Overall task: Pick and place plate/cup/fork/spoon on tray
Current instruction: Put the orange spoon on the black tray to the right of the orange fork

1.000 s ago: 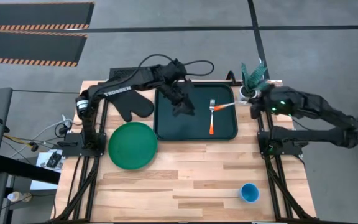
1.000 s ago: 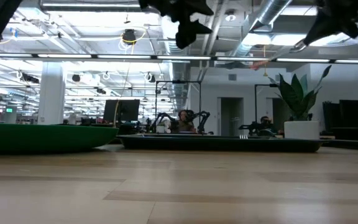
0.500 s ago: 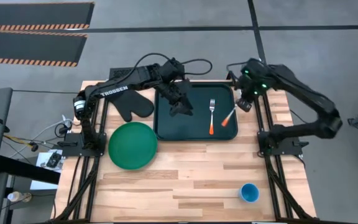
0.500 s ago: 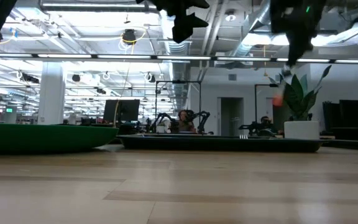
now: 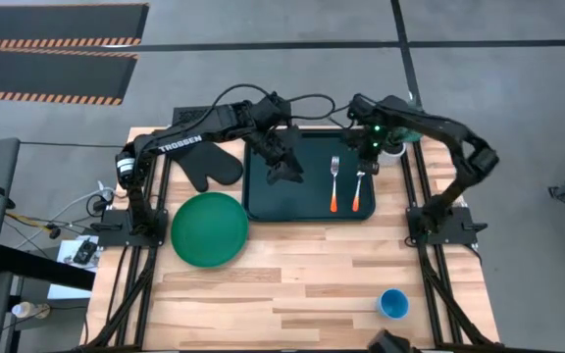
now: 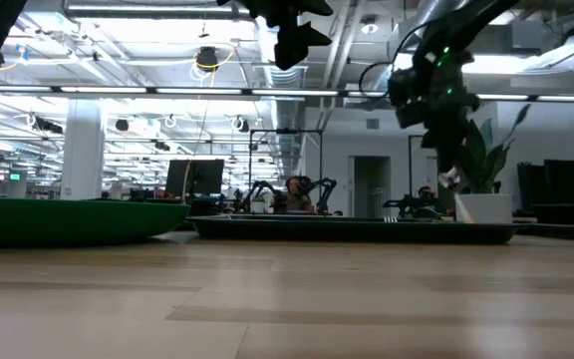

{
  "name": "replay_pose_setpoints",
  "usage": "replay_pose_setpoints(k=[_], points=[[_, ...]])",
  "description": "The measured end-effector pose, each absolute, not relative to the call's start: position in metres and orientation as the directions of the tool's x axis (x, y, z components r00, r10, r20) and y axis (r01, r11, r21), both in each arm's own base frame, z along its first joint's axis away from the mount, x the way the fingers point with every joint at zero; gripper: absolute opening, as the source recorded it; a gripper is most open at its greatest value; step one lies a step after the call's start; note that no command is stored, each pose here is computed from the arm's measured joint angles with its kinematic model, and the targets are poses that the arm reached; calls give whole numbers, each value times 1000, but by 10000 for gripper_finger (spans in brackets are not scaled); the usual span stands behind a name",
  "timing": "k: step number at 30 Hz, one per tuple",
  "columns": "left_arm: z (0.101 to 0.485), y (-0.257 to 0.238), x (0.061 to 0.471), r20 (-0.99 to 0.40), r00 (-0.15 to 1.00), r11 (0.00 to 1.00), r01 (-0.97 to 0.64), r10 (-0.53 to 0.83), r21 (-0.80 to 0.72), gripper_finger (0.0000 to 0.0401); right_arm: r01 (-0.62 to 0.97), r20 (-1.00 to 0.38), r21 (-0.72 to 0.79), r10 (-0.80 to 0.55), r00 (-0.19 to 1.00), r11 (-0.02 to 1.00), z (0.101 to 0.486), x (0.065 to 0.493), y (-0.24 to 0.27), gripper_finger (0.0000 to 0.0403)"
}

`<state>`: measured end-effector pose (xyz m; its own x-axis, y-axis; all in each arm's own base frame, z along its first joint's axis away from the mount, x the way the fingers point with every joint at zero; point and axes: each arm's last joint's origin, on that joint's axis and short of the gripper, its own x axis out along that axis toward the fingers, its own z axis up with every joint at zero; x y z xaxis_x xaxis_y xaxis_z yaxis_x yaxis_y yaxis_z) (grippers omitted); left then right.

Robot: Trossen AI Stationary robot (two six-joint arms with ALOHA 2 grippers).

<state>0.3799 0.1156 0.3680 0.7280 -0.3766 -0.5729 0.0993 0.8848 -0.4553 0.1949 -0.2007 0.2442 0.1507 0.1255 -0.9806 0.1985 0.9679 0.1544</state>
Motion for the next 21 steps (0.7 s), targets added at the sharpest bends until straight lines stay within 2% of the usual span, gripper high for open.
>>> replay_pose_setpoints(k=[4, 8, 21], points=[[368, 116, 380, -578, 730, 890, 91, -365, -448, 183, 177, -968, 211, 181, 175, 961, 228, 205, -209, 0], [368, 117, 380, -585, 732, 896, 78, -350, -438, 183, 145, -966, 230, 208, 151, 962, 210, 212, -216, 0], [367, 118, 380, -606, 738, 915, 37, -297, -403, 183, 142, -980, 188, 176, 92, 972, 167, 225, -237, 16]])
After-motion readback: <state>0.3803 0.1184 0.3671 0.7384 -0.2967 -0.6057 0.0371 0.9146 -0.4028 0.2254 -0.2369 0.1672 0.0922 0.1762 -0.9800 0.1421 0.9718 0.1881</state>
